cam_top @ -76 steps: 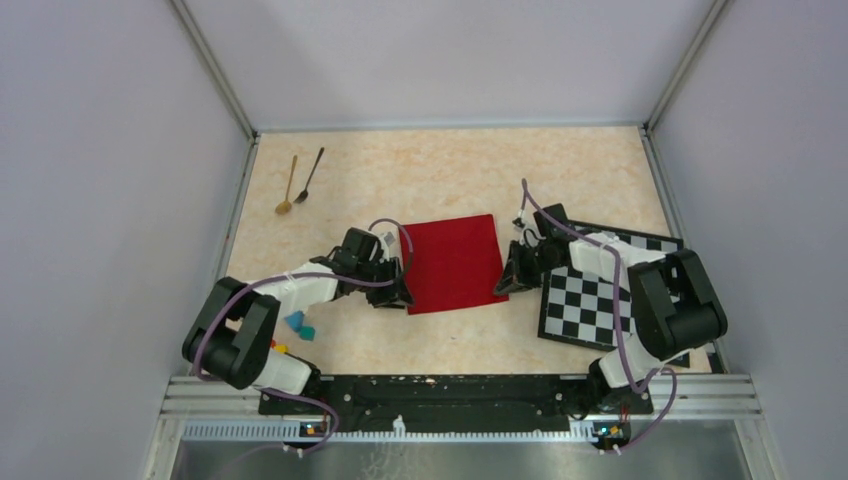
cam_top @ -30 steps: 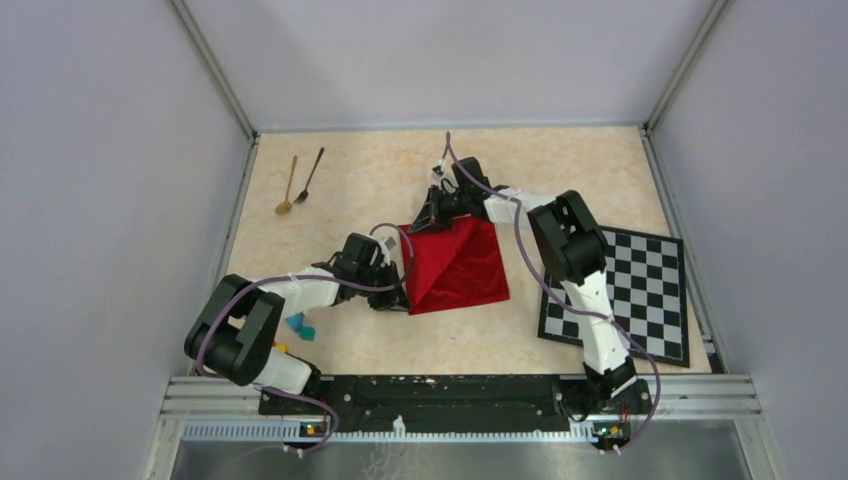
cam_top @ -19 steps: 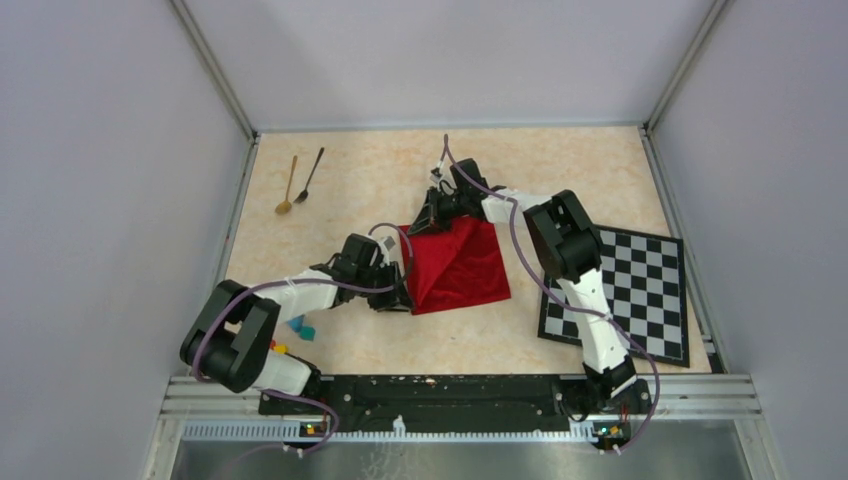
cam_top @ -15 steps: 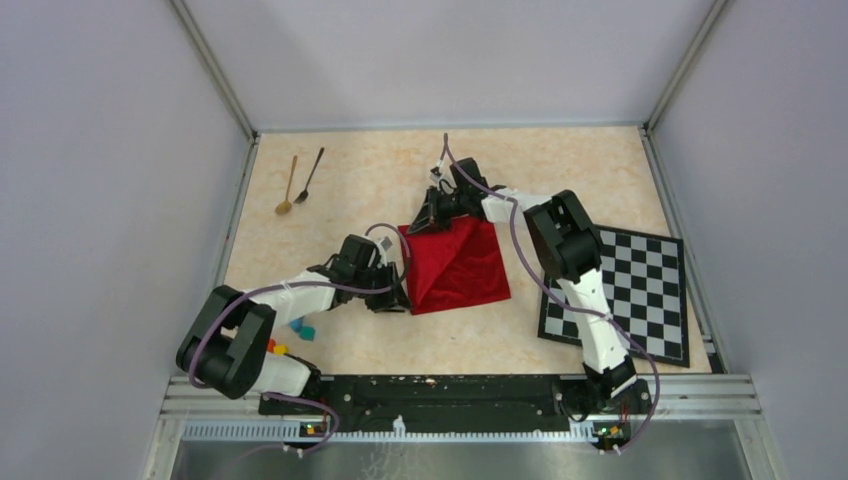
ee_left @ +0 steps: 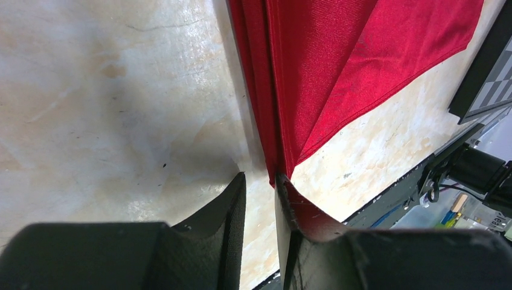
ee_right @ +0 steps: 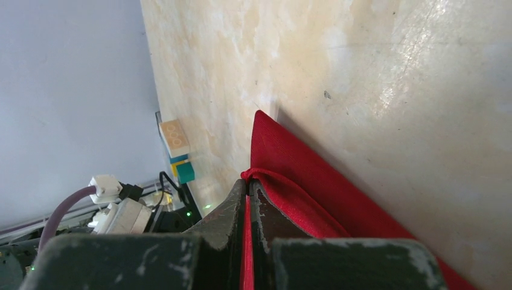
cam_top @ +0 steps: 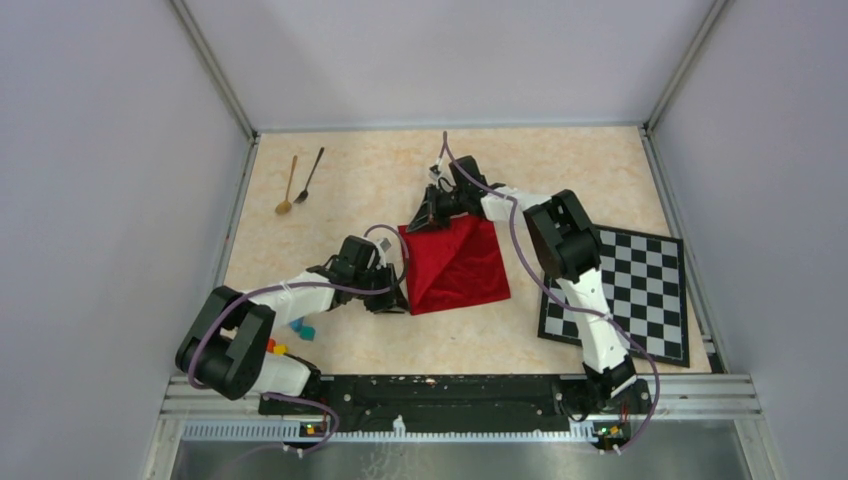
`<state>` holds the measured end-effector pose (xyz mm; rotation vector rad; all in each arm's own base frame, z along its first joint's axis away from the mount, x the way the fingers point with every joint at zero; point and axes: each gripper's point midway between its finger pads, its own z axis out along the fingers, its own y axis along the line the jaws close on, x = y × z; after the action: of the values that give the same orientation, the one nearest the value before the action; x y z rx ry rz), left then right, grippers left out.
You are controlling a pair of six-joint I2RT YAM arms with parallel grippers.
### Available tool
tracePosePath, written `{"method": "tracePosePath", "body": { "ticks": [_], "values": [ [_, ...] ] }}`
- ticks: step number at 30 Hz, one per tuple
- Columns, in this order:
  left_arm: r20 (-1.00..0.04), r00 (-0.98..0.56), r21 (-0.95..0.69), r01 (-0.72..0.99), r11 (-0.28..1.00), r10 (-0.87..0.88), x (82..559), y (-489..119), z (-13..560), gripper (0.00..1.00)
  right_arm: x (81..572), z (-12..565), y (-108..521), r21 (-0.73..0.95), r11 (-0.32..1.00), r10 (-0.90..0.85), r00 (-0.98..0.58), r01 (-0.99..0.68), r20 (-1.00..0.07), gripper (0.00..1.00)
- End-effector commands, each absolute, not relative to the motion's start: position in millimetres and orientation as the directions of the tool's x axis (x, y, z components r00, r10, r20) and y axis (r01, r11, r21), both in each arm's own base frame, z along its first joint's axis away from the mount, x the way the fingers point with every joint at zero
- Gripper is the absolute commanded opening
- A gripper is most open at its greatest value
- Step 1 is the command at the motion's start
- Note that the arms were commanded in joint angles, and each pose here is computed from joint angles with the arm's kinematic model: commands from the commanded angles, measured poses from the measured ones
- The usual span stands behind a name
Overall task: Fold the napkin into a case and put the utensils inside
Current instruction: Fold the top corner of the square-folded napkin at the center of the board.
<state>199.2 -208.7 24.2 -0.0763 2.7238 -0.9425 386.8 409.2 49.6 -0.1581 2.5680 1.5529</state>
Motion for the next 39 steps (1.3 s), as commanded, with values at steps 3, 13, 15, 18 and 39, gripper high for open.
{"method": "tracePosePath", "body": {
  "ticks": [3, 13, 15, 18, 39],
  "values": [
    [-0.213, -0.970, -0.601, 0.037, 0.798, -0.115, 192, -206, 13, 0.29, 393, 57, 421, 0.873, 0.443, -0.038, -0.977, -0.206, -0.212, 0.00],
    [-0.214, -0.970, -0.590, 0.031, 0.807, -0.119, 192, -203, 11, 0.27, 394, 51, 422, 0.872, 0.446, -0.045, -0.978, -0.202, -0.203, 0.02],
    [-0.216, -0.969, -0.588, 0.031, 0.808, -0.120, 192, -203, 11, 0.27, 394, 51, 423, 0.873, 0.444, -0.049, -0.978, -0.203, -0.202, 0.02],
    [-0.217, -0.969, -0.585, 0.030, 0.811, -0.120, 192, -202, 10, 0.27, 394, 51, 425, 0.873, 0.442, -0.053, -0.978, -0.206, -0.204, 0.02],
    [-0.252, -0.946, -0.589, -0.016, 0.808, -0.203, 186, -191, 42, 0.60, 410, 84, 435, 0.872, 0.415, -0.060, -0.964, -0.260, -0.259, 0.28]
  ]
}}
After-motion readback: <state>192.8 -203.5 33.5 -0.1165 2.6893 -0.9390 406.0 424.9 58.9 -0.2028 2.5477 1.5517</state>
